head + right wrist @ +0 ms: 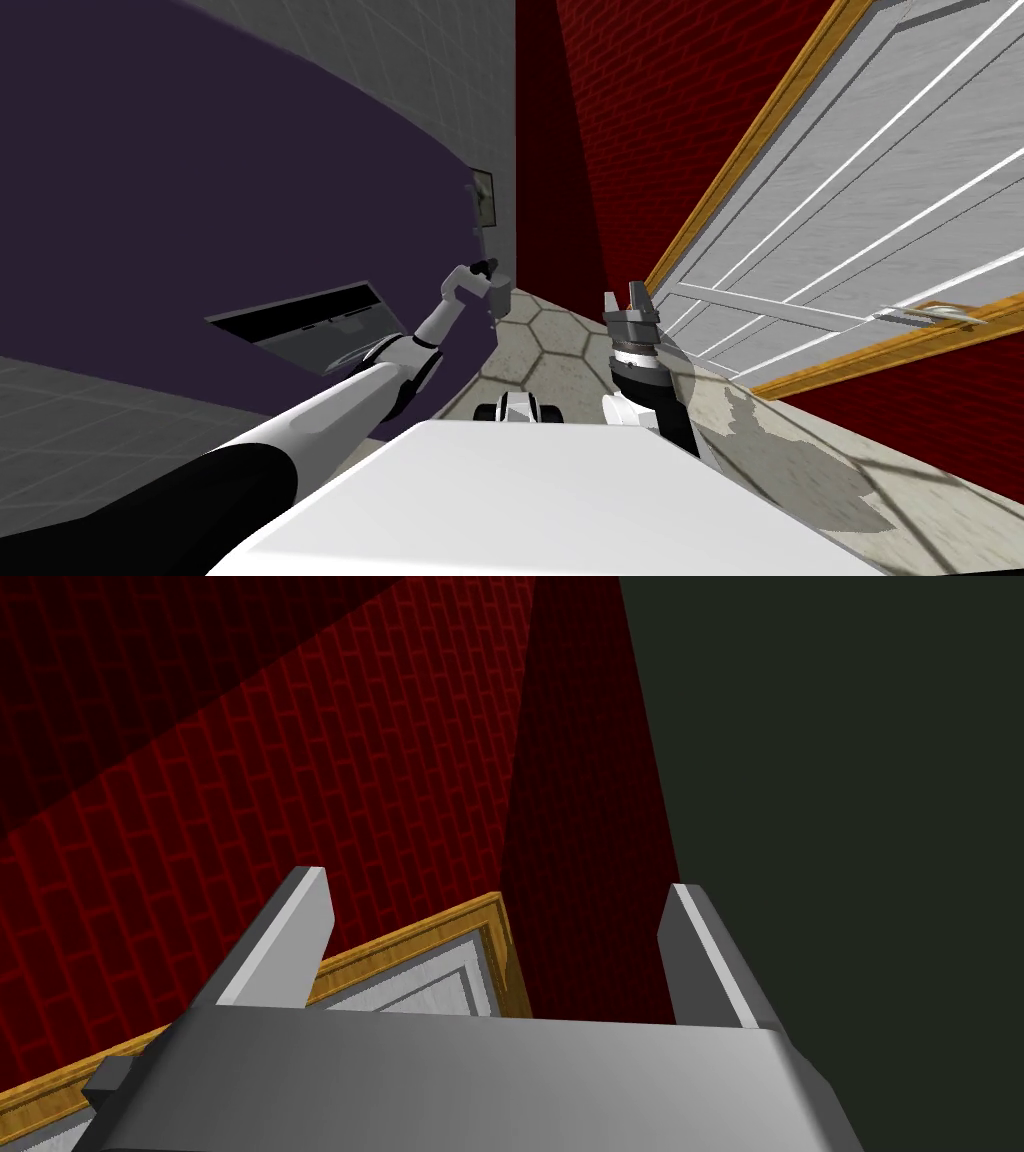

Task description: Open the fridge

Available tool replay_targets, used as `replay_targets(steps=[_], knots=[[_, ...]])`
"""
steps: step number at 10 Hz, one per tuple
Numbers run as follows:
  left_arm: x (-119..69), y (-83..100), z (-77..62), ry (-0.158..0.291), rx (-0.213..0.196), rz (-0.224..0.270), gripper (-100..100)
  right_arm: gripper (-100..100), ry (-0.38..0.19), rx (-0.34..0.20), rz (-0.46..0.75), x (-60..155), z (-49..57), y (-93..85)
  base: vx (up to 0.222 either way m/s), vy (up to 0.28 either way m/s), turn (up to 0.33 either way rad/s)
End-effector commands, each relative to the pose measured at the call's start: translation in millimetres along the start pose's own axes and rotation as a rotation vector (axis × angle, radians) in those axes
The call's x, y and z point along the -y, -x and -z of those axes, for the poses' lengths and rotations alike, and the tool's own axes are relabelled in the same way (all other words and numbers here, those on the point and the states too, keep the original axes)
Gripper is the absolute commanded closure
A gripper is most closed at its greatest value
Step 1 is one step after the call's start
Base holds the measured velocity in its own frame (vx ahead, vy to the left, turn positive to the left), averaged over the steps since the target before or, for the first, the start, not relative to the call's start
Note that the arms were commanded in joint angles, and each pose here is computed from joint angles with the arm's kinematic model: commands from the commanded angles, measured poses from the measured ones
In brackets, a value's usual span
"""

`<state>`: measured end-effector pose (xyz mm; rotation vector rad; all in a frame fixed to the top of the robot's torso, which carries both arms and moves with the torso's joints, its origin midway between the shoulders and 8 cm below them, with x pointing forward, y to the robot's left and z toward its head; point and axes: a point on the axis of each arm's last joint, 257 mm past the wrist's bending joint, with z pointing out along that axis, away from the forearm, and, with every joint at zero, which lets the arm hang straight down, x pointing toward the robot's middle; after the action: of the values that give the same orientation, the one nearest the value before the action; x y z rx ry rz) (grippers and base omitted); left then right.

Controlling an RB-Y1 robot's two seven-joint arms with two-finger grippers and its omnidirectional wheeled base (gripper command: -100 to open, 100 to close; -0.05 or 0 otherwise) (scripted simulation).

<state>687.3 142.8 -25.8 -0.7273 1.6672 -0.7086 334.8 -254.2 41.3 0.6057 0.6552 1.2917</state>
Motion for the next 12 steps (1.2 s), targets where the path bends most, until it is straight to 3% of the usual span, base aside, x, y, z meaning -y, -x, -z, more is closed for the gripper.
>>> replay_targets(steps=[1, 5, 6, 7, 12], knots=[[26.7, -31.8, 7.6, -0.046, -0.059, -0.015, 100, 0, 0.000, 0.000, 0.000, 0, 0.0, 0.0, -0.251, 0.060, -0.104], [65.0, -83.0, 26.1, -0.119, -0.152, -0.039, 100, 0, 0.000, 0.000, 0.000, 0, 0.0, 0.0, -0.255, 0.061, -0.096], [58.2, -71.2, 22.6, -0.108, -0.137, -0.034, 100, 0, 0.000, 0.000, 0.000, 0, 0.0, 0.0, -0.123, 0.033, -0.025], [48.5, -56.5, 17.6, -0.085, -0.113, -0.030, -100, 0, 0.000, 0.000, 0.000, 0, 0.1, 0.1, 0.098, -0.019, 0.081], [19.2, -11.0, 4.9, -0.019, -0.038, -0.014, -100, 0, 0.000, 0.000, 0.000, 0, 0.2, 0.1, 0.198, -0.041, 0.069]])
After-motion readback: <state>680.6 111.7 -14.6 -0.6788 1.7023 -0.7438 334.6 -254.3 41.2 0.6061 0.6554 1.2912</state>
